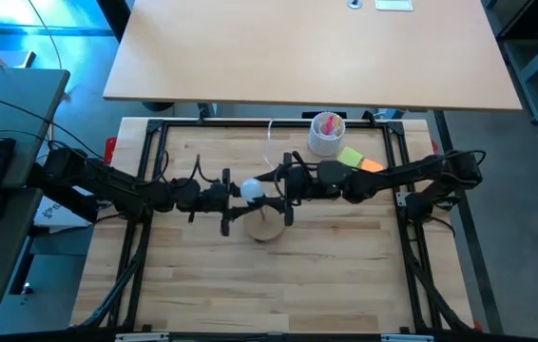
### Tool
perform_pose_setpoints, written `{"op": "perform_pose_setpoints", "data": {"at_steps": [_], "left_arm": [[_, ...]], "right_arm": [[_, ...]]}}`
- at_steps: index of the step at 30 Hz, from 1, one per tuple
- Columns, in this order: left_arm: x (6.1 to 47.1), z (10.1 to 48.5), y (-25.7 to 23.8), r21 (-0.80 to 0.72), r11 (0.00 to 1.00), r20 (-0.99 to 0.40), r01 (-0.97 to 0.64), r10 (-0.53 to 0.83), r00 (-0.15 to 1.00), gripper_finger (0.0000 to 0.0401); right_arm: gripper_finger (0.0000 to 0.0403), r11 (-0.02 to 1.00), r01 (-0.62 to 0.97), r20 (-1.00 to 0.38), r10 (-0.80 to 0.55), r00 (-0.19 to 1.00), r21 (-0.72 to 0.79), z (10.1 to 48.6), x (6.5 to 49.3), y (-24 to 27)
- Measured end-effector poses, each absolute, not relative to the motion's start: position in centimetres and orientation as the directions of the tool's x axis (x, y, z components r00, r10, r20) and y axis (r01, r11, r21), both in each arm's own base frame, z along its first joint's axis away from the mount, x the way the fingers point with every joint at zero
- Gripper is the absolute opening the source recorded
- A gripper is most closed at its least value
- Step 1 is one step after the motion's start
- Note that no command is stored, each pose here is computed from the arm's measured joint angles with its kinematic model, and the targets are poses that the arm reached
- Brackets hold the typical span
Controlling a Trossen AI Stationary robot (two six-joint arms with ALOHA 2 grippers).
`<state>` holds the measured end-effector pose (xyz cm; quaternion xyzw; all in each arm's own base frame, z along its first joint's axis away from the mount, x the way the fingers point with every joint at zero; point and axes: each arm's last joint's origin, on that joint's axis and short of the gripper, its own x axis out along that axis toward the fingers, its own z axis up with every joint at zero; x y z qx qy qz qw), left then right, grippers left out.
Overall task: Screw lightbulb
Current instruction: Insert the light bulb into the lamp
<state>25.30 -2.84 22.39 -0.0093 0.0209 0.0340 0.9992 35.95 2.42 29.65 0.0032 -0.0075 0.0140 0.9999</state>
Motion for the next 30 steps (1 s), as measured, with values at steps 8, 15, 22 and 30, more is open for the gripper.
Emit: {"op": "perform_pose_setpoints", "data": {"at_steps": [8,15,22,30], "left_arm": [[25.2,22.5,-3.3,-0.027,0.987,-0.029,-0.159,0.158,0.987,0.0159],[25.1,22.5,-3.3,-0.044,0.977,-0.028,-0.209,0.208,0.978,0.0159],[25.1,22.4,-3.3,-0.042,0.978,-0.038,-0.205,0.204,0.978,0.0159],[25.1,22.7,-3.4,-0.024,0.981,-0.024,-0.190,0.190,0.982,0.0159]], "right_arm": [[0.0240,0.977,0.208,0.015,-0.207,0.978,-0.047,29.7,35.5,4.6],[0.0241,0.955,0.286,0.018,-0.286,0.958,-0.074,29.3,35.6,5.5],[0.0273,0.961,0.248,0.006,-0.249,0.968,-0.118,28.6,36.2,5.4],[0.0289,0.966,0.204,0.013,-0.205,0.979,-0.157,29.1,35.8,5.2]]}}
